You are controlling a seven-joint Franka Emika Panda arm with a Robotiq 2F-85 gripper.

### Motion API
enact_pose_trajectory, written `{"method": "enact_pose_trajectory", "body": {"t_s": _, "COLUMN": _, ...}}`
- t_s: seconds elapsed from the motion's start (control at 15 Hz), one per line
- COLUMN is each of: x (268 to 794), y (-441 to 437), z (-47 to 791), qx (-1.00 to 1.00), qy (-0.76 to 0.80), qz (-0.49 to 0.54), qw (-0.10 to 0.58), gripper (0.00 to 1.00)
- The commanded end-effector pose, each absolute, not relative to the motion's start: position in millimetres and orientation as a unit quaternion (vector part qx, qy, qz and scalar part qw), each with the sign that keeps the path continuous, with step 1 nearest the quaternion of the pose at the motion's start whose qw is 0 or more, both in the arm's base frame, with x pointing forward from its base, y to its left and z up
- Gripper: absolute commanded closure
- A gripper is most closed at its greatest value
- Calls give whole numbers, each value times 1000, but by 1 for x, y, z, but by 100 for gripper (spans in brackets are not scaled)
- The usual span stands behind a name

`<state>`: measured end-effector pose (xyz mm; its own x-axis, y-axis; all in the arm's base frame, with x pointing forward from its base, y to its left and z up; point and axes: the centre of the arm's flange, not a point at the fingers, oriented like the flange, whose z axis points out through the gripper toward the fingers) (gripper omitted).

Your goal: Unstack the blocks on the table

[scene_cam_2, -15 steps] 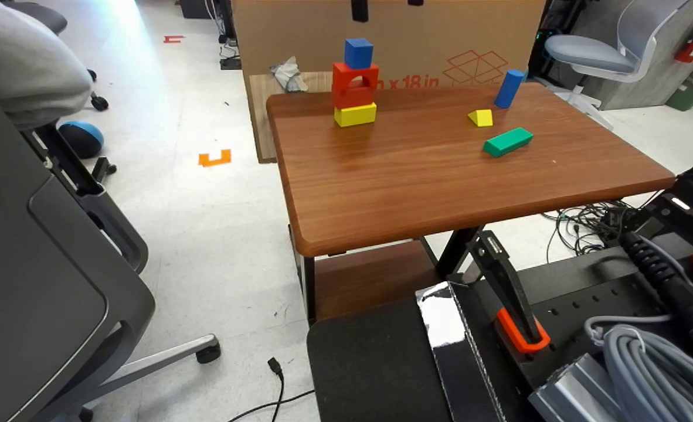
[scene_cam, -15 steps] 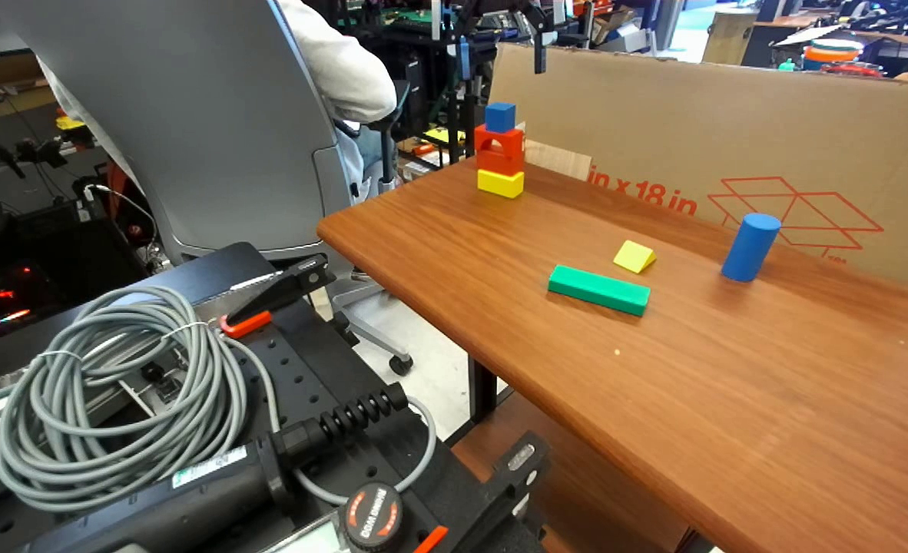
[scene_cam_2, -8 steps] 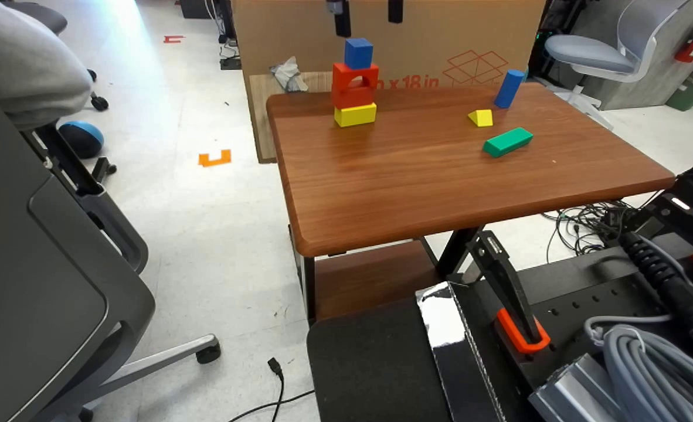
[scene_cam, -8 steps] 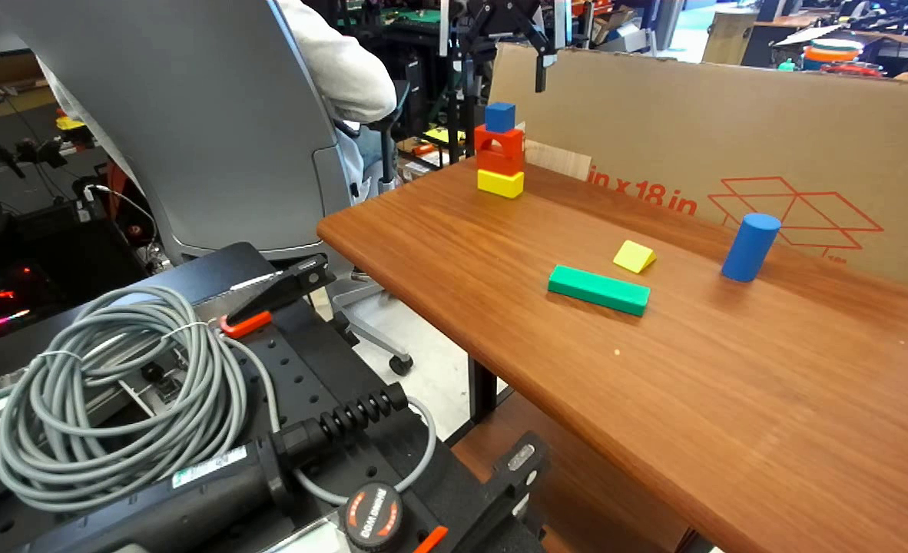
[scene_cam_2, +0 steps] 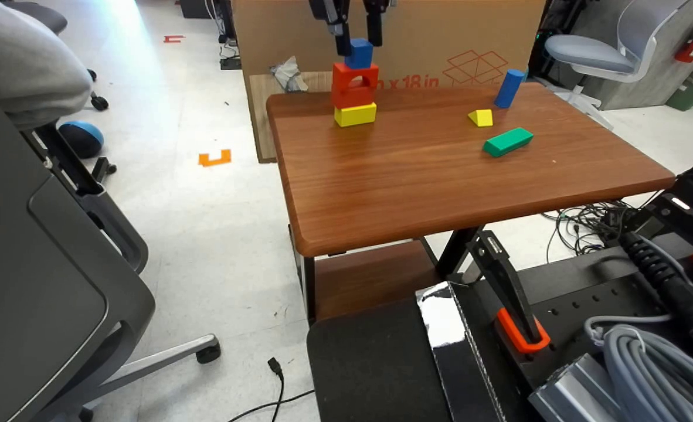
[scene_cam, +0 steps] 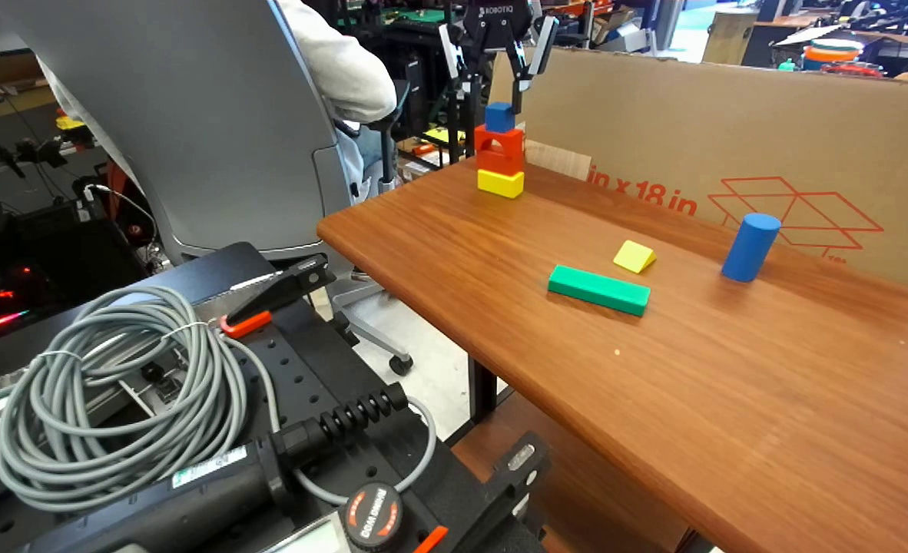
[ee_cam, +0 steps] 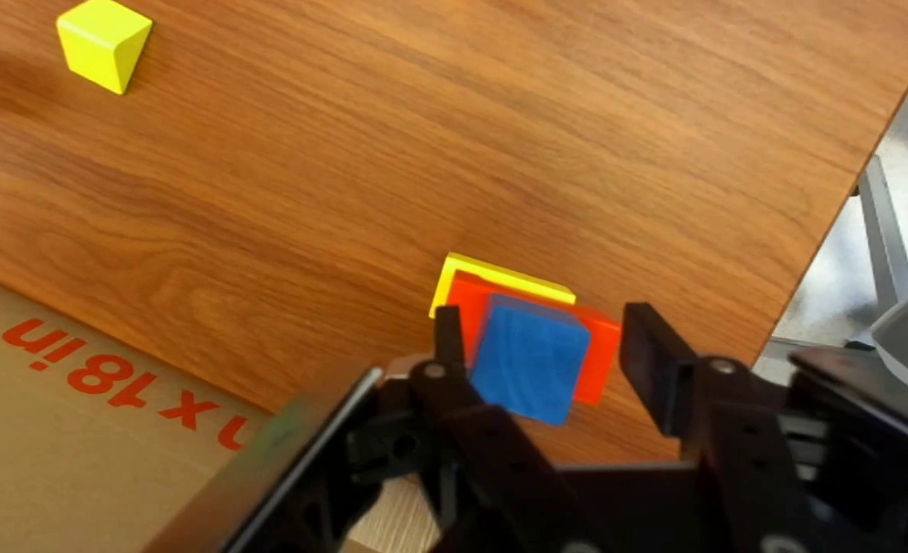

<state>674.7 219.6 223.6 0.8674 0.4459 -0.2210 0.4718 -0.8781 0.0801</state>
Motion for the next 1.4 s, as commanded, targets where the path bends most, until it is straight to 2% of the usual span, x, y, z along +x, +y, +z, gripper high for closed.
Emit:
{"method": "enact_pose_trajectory", "body": {"t_s": 0.0, "x": 692, "y": 228, "z": 225, "qx": 961, "qy": 246, "qz": -108, "qw": 66, "gripper": 75}}
{"method": "enact_pose_trajectory", "body": {"t_s": 0.13, "x": 691, "y": 223, "z": 231, "qx": 963, "qy": 242, "qz": -101, "qw": 62, "gripper": 90}}
{"method": "enact_pose_trajectory", "body": {"t_s": 0.2, "x": 691, "y": 218, "z": 237, "qx": 965, "qy": 238, "qz": -94, "qw": 61, "gripper": 91}}
{"method": "enact_pose_trajectory", "body": {"t_s": 0.73, "x": 696, "y": 142, "z": 284, "qx": 981, "qy": 178, "qz": -59, "qw": 56, "gripper": 91}}
{"method": "enact_pose_trajectory", "body": {"t_s": 1.33, "x": 723, "y": 92, "z": 232, "qx": 978, "qy": 152, "qz": -122, "qw": 68, "gripper": 91}}
